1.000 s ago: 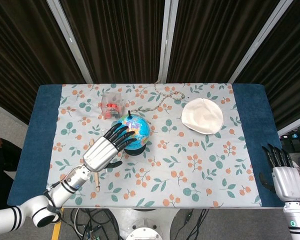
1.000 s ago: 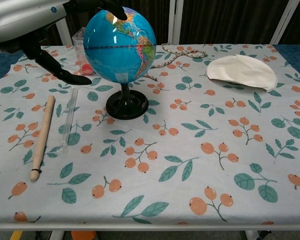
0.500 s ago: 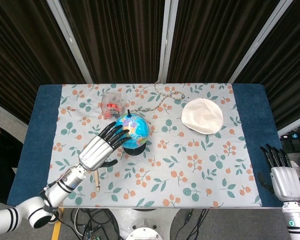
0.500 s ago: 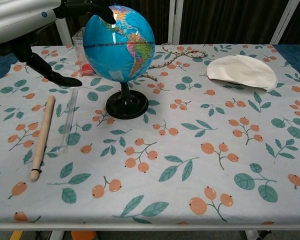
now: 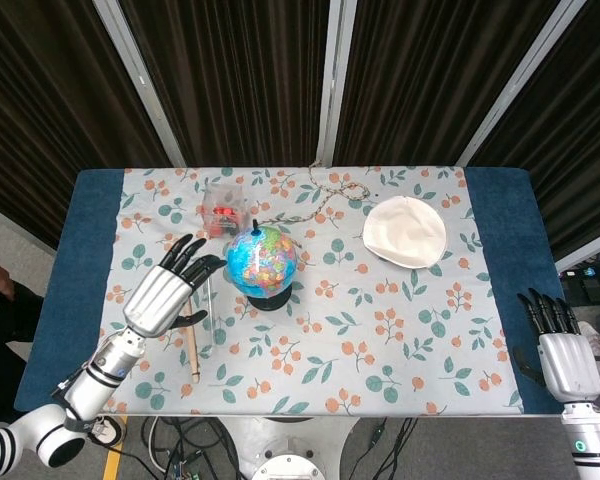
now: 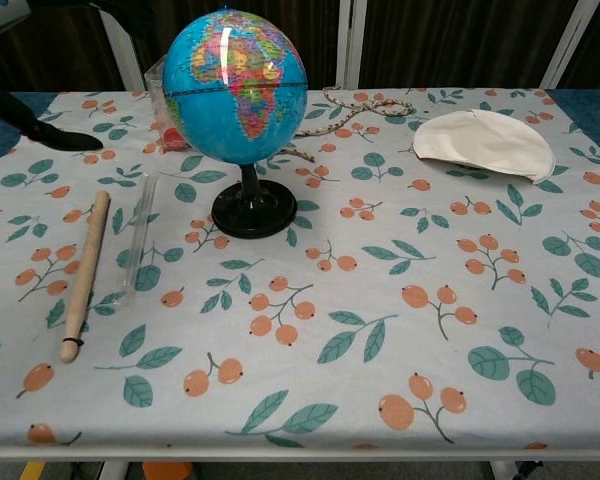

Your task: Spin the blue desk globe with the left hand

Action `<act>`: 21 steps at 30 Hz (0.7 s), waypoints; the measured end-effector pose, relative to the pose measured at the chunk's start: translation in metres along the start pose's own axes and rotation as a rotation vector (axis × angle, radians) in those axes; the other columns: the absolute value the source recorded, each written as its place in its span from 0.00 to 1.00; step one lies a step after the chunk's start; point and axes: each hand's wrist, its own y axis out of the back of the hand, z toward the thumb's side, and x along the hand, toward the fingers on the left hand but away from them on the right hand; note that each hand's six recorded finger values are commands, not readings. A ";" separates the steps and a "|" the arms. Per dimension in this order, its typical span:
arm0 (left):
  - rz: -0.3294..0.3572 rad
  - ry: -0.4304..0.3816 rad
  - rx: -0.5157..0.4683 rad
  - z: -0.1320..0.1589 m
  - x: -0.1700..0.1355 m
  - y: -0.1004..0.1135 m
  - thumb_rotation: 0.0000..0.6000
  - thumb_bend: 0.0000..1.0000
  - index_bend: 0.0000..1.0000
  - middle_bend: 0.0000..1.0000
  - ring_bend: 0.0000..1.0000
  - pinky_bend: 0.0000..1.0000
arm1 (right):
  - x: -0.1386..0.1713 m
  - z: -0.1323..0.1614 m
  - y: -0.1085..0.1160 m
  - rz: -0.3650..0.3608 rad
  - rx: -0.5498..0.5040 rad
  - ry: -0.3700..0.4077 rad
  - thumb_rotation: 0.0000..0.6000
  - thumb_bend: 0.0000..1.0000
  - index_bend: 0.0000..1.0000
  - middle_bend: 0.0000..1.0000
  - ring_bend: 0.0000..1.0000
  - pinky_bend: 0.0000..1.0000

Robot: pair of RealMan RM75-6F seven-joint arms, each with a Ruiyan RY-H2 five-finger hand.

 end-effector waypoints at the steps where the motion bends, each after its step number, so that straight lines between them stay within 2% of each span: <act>1: 0.009 -0.003 -0.002 0.000 0.000 0.002 1.00 0.12 0.18 0.19 0.04 0.04 | 0.000 0.001 0.000 0.000 0.000 0.002 1.00 0.33 0.00 0.00 0.00 0.00; 8: 0.032 -0.078 -0.012 0.016 0.005 0.006 1.00 0.12 0.18 0.14 0.04 0.04 | 0.000 0.001 0.000 0.001 0.002 0.002 1.00 0.33 0.00 0.00 0.00 0.00; 16: 0.002 -0.160 -0.026 0.043 0.022 -0.004 1.00 0.12 0.18 0.14 0.04 0.04 | 0.000 -0.002 -0.001 0.003 -0.004 -0.005 1.00 0.33 0.00 0.00 0.00 0.00; 21: -0.009 -0.181 -0.034 0.053 0.031 -0.010 1.00 0.12 0.18 0.14 0.04 0.04 | 0.000 -0.004 -0.001 0.003 -0.010 -0.008 1.00 0.33 0.00 0.00 0.00 0.00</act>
